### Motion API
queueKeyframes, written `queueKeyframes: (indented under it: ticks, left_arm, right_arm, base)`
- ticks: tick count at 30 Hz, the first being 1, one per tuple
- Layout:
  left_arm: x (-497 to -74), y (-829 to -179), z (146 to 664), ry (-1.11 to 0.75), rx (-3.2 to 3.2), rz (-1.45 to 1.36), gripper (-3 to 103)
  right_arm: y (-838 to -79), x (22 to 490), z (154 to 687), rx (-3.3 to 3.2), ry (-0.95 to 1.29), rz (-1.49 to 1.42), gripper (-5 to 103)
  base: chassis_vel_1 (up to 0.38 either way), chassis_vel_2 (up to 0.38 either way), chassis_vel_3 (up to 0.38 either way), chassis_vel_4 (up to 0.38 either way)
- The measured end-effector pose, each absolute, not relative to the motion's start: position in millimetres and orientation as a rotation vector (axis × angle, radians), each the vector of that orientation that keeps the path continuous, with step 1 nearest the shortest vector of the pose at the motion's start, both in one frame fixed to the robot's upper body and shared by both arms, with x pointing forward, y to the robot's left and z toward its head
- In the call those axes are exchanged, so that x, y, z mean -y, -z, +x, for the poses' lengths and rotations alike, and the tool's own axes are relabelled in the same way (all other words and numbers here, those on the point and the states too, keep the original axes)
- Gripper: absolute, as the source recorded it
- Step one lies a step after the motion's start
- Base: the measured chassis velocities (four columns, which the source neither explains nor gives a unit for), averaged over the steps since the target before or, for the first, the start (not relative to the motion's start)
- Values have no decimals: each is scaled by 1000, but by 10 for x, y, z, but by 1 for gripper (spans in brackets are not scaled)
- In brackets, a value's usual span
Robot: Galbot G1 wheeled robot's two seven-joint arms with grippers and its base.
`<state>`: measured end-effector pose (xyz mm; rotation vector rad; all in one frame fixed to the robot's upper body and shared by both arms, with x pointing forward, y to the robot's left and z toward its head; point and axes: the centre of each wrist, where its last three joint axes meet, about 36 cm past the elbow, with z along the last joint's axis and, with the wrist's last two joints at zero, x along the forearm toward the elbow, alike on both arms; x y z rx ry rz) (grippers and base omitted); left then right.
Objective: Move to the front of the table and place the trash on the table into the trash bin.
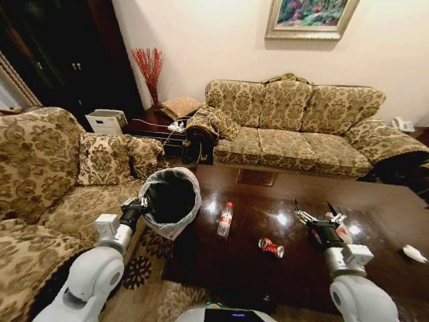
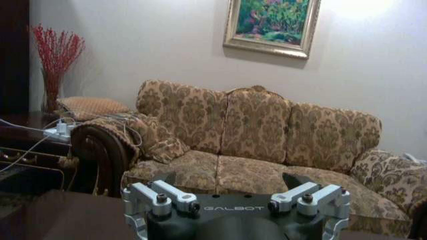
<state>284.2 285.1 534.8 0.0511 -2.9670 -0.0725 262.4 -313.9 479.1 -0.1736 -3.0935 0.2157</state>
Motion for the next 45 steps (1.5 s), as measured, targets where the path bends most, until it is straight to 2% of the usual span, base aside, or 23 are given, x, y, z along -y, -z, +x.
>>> queueKeyframes:
  ticks: [45]
  left_arm:
    - [-2849, -5347, 2840, 72, 2965, 50, 3]
  right_arm:
    - [-4795, 3137, 2622, 3094, -216, -174, 100]
  base:
    - [0, 0, 0, 0]
